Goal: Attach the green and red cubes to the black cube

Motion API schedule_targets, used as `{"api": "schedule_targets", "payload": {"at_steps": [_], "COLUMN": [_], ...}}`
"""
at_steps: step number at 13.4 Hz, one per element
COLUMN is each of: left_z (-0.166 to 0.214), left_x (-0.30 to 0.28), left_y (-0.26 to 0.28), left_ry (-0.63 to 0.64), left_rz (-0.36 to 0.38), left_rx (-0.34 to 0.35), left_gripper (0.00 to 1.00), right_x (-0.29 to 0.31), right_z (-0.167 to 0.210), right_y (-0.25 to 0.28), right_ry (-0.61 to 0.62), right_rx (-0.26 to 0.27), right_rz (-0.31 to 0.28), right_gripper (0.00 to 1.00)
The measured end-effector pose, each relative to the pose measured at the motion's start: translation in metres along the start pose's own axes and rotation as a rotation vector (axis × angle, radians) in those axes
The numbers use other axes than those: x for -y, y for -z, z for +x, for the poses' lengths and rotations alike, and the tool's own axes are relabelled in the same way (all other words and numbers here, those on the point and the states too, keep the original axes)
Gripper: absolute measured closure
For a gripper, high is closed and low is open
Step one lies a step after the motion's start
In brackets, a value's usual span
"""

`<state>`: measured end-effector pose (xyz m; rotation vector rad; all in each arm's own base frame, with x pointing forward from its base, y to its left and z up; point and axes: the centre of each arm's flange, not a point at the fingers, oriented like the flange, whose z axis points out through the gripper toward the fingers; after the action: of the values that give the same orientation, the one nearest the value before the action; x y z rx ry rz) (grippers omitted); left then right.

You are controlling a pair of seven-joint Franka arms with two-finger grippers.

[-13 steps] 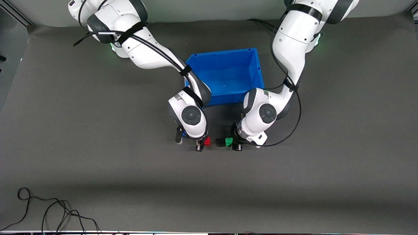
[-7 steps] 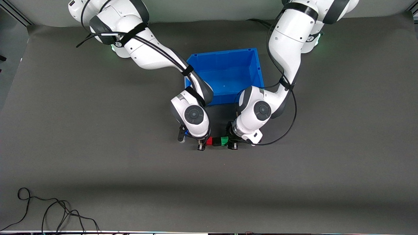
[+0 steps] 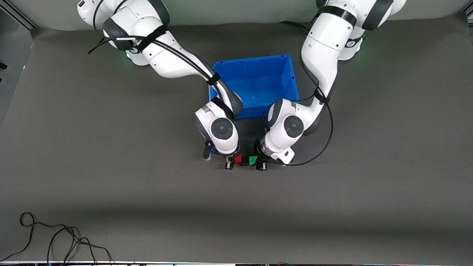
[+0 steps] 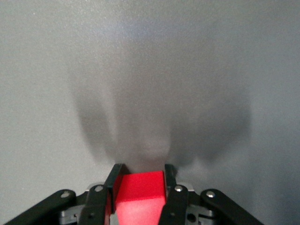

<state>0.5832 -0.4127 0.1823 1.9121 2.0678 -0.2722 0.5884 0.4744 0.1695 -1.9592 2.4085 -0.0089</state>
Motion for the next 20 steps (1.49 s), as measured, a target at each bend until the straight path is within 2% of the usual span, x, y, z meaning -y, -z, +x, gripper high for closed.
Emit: {"api": "schedule_targets", "payload": {"at_steps": [2, 4, 6, 7, 8, 13, 14, 16, 18, 20], "left_z": [0.007, 0.031, 0.069, 0.090, 0.115, 0.248, 0.268, 0.300, 0.323, 0.328], "left_x": [-0.010, -0.031, -0.061, -0.076, -0.090, -0.129, -0.131, -0.130, -0.126, -0.116], "left_y": [0.005, 0.020, 0.055, 0.078, 0.104, 0.218, 0.239, 0.280, 0.327, 0.375], "left_ry": [-0.008, -0.020, -0.061, -0.090, -0.124, -0.374, -0.431, -0.555, -0.690, -0.834], "left_rz": [-0.021, -0.023, 0.026, 0.053, 0.078, 0.202, 0.221, 0.253, 0.275, 0.298], "left_rx": [-0.018, -0.082, -0.140, -0.146, -0.143, -0.148, -0.146, -0.137, -0.132, -0.125], "left_gripper": [0.23, 0.01, 0.00, 0.00, 0.00, 0.00, 0.00, 0.00, 0.00, 0.00], "right_x": [-0.001, -0.002, -0.001, 0.001, 0.003, 0.035, 0.044, 0.059, 0.072, 0.082], "right_z": [-0.001, -0.002, -0.002, -0.002, -0.003, -0.004, 0.000, 0.014, 0.039, 0.079], "right_y": [0.000, 0.000, 0.000, 0.002, 0.006, 0.057, 0.076, 0.125, 0.186, 0.254], "right_ry": [-0.003, -0.004, -0.004, -0.004, 0.003, 0.142, 0.182, 0.266, 0.369, 0.512], "right_rx": [0.000, 0.000, 0.001, 0.002, 0.007, 0.067, 0.073, 0.082, 0.095, 0.092], "right_rz": [0.000, 0.000, 0.001, 0.006, 0.014, 0.082, 0.086, 0.065, 0.020, -0.035], "right_gripper": [0.60, 0.60, 0.60, 0.60, 0.55, 0.03, 0.00, 0.00, 0.00, 0.00]}}
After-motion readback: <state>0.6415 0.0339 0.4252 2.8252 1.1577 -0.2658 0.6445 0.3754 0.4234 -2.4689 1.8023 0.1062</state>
